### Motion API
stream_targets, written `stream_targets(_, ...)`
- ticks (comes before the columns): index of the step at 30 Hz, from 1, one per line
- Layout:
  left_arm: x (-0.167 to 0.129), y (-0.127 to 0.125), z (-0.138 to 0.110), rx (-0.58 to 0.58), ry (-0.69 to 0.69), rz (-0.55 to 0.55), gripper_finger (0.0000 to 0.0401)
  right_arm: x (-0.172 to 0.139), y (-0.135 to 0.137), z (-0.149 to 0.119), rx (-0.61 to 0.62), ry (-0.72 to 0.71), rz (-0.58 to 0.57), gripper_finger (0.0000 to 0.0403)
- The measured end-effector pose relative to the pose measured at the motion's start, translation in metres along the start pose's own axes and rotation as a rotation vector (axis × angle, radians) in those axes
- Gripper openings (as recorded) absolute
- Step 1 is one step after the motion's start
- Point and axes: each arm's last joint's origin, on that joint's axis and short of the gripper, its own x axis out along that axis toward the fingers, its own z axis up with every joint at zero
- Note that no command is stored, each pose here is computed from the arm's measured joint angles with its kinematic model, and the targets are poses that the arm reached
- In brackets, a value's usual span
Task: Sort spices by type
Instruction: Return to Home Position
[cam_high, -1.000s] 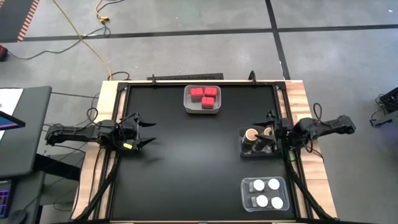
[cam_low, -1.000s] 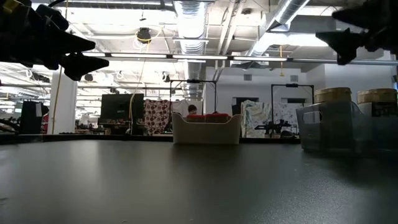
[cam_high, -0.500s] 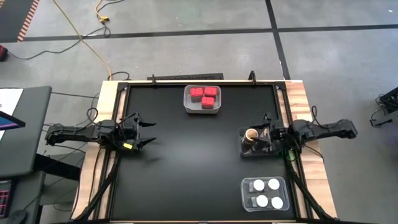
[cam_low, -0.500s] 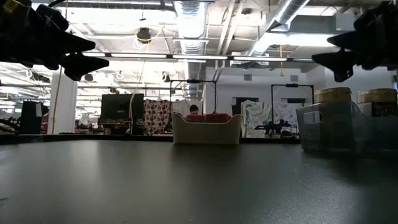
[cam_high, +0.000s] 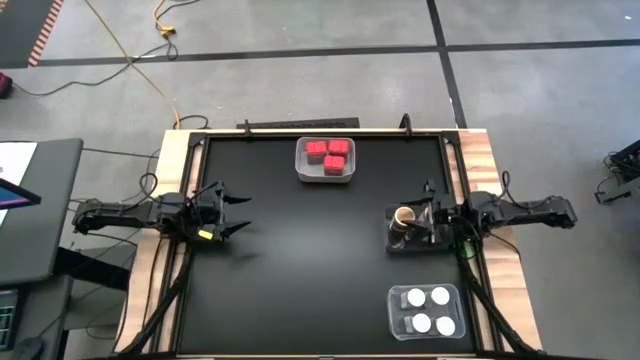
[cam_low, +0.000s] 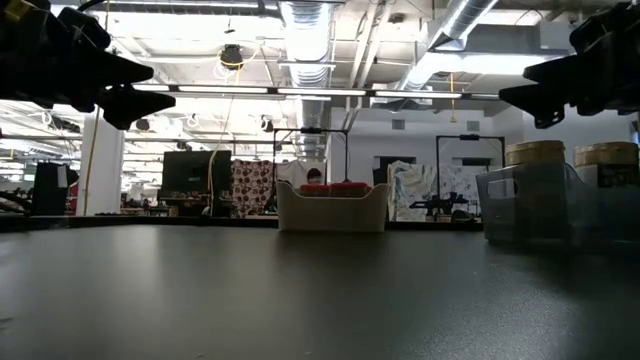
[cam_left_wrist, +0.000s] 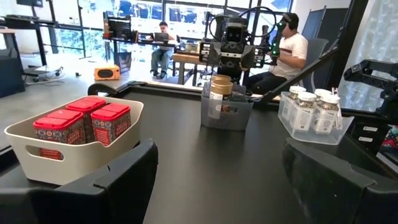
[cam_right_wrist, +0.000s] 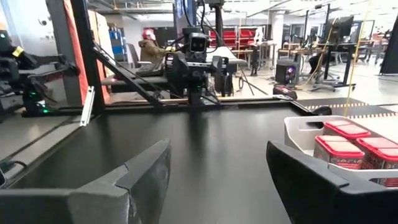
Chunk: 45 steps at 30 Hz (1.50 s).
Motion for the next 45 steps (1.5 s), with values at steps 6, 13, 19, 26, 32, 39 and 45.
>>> stream_targets(6, 0.0000, 0.0000, 0.0000, 0.000, 0.000, 0.000, 0.0327, 0.0000, 0.0001, -0.0002, 0.014, 0.001, 0.001, 0.0291)
stream_targets(13, 0.0000, 0.0000, 0.0000, 0.000, 0.000, 0.000, 0.0327, 0.0000, 0.0001, -0.0005, 0.014, 0.003, 0.000, 0.0291)
stream_targets(19, 0.0000, 0.0000, 0.0000, 0.000, 0.000, 0.000, 0.0327, 0.0000, 0.0001, -0.0008, 0.012, 0.005, 0.000, 0.0291)
stream_targets(26, 0.0000, 0.0000, 0.0000, 0.000, 0.000, 0.000, 0.0327, 0.0000, 0.0000, -0.0010, 0.012, 0.006, 0.000, 0.0291)
stream_targets(32, 0.0000, 0.0000, 0.0000, 0.000, 0.000, 0.000, 0.0327, 0.0000, 0.0000, -0.0010, 0.012, 0.006, -0.001, 0.0291)
stream_targets(39, 0.0000, 0.0000, 0.0000, 0.000, 0.000, 0.000, 0.0327, 0.0001, 0.0000, -0.0011, 0.012, 0.007, -0.002, 0.0291)
stream_targets(45, 0.0000, 0.0000, 0.0000, 0.000, 0.000, 0.000, 0.0327, 0.0001, -0.0001, -0.0011, 0.012, 0.007, -0.003, 0.0291)
